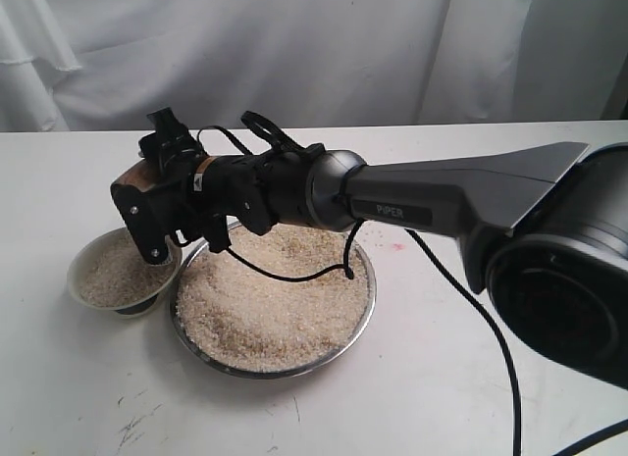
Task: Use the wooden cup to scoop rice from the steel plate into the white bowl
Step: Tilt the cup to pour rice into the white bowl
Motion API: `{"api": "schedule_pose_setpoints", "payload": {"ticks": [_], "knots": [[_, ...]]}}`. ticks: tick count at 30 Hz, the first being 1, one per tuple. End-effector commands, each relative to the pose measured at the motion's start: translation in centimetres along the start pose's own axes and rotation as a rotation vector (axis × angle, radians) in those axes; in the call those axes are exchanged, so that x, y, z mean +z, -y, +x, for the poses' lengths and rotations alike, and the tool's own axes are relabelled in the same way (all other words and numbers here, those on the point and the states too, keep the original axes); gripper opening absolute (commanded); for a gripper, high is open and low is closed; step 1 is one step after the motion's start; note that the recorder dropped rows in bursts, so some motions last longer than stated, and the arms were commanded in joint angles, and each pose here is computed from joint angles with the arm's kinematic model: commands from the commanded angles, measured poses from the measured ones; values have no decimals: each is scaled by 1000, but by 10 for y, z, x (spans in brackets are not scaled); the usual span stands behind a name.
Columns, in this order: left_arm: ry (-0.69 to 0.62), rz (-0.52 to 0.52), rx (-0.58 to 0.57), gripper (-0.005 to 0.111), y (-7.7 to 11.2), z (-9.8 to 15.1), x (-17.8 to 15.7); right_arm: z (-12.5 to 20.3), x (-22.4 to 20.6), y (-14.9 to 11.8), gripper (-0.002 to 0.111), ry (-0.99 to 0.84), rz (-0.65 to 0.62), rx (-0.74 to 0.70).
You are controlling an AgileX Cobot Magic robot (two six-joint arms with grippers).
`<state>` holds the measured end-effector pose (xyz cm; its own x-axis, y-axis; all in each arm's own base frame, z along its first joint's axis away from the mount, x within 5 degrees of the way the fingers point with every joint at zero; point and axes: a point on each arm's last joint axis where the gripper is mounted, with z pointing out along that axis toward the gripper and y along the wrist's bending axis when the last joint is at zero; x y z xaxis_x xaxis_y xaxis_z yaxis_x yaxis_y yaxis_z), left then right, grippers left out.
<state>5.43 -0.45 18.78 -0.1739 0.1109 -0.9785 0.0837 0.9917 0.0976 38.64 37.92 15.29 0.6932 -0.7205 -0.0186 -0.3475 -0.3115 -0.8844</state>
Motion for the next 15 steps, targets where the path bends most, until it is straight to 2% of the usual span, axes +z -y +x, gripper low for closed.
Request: {"api": "schedule_pose_setpoints", "payload": {"ticks": [1,15], "knots": [[6,5,-5,0,0,-2,0,0,-4,12,0,-2,58,-55],[6,5,-5,0,0,-2,0,-1,-4,13,0,0,77,-135]]}}
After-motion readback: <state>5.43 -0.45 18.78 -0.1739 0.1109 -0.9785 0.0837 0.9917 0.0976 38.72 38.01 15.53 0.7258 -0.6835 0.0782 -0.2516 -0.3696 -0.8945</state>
